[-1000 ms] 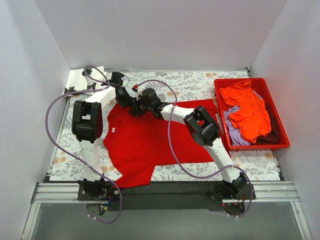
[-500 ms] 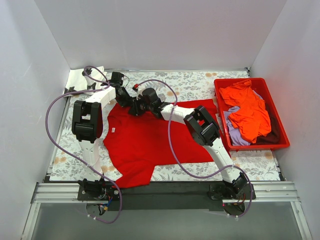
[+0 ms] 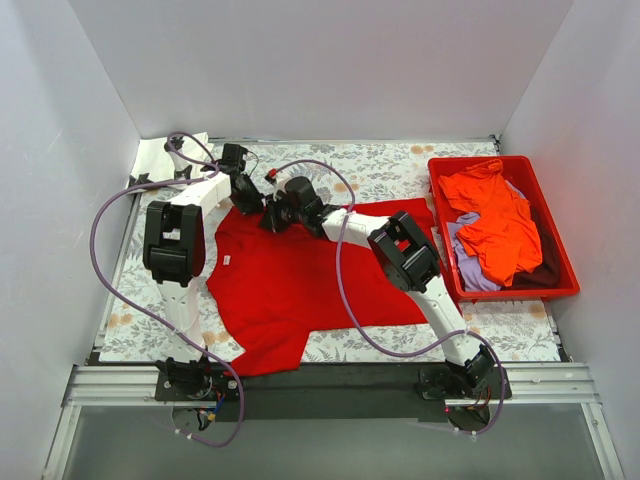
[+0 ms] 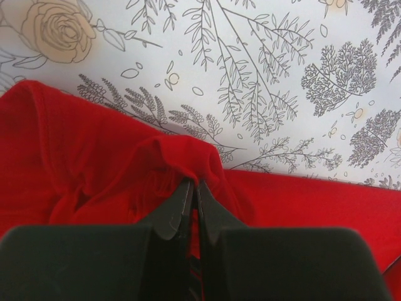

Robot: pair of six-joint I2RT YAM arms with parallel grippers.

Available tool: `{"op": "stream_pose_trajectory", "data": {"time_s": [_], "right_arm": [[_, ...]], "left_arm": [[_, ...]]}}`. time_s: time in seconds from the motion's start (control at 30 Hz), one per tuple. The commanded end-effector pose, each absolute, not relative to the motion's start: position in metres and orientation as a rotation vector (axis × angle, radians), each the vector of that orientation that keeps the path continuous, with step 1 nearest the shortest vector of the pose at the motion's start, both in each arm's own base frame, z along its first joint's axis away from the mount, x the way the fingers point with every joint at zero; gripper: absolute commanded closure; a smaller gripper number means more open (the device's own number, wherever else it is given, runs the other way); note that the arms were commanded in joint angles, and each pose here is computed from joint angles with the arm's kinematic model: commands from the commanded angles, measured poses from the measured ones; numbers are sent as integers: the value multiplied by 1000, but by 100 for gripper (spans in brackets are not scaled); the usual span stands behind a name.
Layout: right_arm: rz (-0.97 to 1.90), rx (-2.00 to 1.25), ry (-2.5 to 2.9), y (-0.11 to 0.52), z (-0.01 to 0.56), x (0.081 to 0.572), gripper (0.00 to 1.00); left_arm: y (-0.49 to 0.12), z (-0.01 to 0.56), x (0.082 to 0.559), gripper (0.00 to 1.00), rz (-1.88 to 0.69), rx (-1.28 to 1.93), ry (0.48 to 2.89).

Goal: Fold and stack the t-shirts
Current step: Fold the tshirt

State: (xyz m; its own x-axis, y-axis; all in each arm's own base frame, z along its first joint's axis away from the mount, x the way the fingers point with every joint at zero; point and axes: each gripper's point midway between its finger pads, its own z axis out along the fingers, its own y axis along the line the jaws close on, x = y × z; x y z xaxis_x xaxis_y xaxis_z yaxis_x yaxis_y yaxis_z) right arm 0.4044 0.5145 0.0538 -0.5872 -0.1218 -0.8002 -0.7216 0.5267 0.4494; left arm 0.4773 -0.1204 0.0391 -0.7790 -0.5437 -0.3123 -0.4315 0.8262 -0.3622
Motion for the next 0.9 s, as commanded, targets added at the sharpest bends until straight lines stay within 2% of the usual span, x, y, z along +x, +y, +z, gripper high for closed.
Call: {"op": "stream_pose_trajectory", "data": {"time_s": [0.0,0.23,0.63,0.87], "right_arm": [[1088,-718,1888,516,117,404,99],[1147,-848,1829,494,156,363,99],[1093,-1096,1899,440,128,301,99],[1032,-1168,1969,418,102,285,99]], "left_arm": [[-108,77,473,100,-356,-735,2550],[-87,108,450,100,-280,-776,2504],[-74,138,345,100,-317,-833,2451],[-87,115,288,100,-411,-877,2530]]}}
